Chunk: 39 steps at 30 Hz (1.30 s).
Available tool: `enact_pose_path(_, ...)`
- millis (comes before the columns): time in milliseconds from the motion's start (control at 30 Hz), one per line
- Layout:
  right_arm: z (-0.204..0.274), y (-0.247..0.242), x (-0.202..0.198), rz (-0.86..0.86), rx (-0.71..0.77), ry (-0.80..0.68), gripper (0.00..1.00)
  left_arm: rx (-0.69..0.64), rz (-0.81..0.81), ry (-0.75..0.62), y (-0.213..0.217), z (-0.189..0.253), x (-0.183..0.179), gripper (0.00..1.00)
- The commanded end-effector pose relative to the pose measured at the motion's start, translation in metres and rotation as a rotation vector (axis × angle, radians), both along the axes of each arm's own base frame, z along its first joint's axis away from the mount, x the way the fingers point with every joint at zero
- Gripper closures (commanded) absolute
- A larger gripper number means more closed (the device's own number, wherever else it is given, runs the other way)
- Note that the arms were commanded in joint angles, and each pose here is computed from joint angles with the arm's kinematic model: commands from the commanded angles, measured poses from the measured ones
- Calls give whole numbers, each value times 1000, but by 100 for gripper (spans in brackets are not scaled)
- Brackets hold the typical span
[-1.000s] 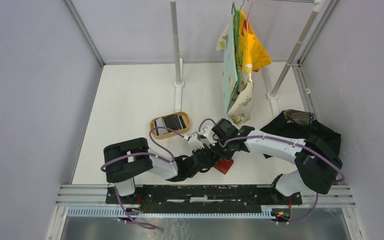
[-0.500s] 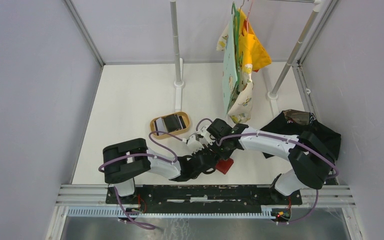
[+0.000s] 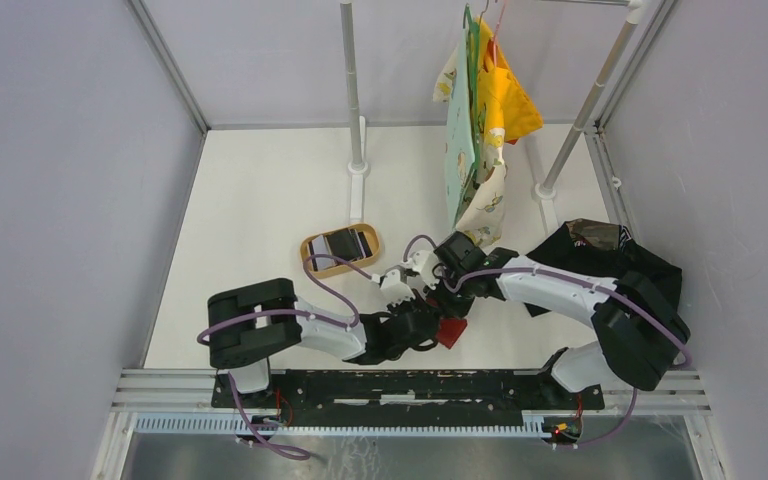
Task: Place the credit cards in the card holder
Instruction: Close the card holder at the center of the board.
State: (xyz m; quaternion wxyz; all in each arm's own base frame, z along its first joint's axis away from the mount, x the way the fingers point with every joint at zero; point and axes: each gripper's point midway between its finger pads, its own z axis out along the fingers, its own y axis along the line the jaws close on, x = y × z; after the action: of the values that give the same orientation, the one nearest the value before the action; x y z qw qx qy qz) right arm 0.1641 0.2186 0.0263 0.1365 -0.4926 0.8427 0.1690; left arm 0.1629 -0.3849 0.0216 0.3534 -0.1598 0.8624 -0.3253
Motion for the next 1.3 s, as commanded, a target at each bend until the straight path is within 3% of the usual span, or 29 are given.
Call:
enact_pose_path(0, 1, 25, 7, 154, 161, -90, 100, 485, -353, 198, 67, -96, -82, 98)
enact_pose_path(333, 51, -5, 33, 267, 230, -265, 100, 485, -356, 186, 65, -93, -81, 98)
enact_pose_path(600, 102, -13, 38, 313, 374, -431, 87, 483, -390, 139, 59, -81, -77, 98)
enact_pose_path(667, 116, -11, 33, 362, 436, -483, 76, 480, -391, 131, 58, -79, -76, 98)
enact_pose_path(733, 115, -6, 21, 460, 485, -494, 43, 487, -379, 129, 61, -77, -74, 98)
enact_pose_path(767, 108, -4, 7, 533, 518, -449, 38, 492, -373, 128, 63, -76, -72, 98)
enact_pose_path(933, 90, -2, -25, 732, 573, -289, 38, 502, -336, 86, 63, -58, -62, 94)
enact_pose_path(1033, 82, -4, -19, 750, 561, -427, 31, 480, -313, 25, 56, -32, -50, 80)
enact_pose_path(1133, 82, -10, -12, 779, 514, -552, 15, 441, -287, -42, 47, 0, -38, 72)
enact_pose_path(1267, 76, -14, -23, 823, 514, -512, 12, 392, -271, -100, 44, 32, -26, 69)
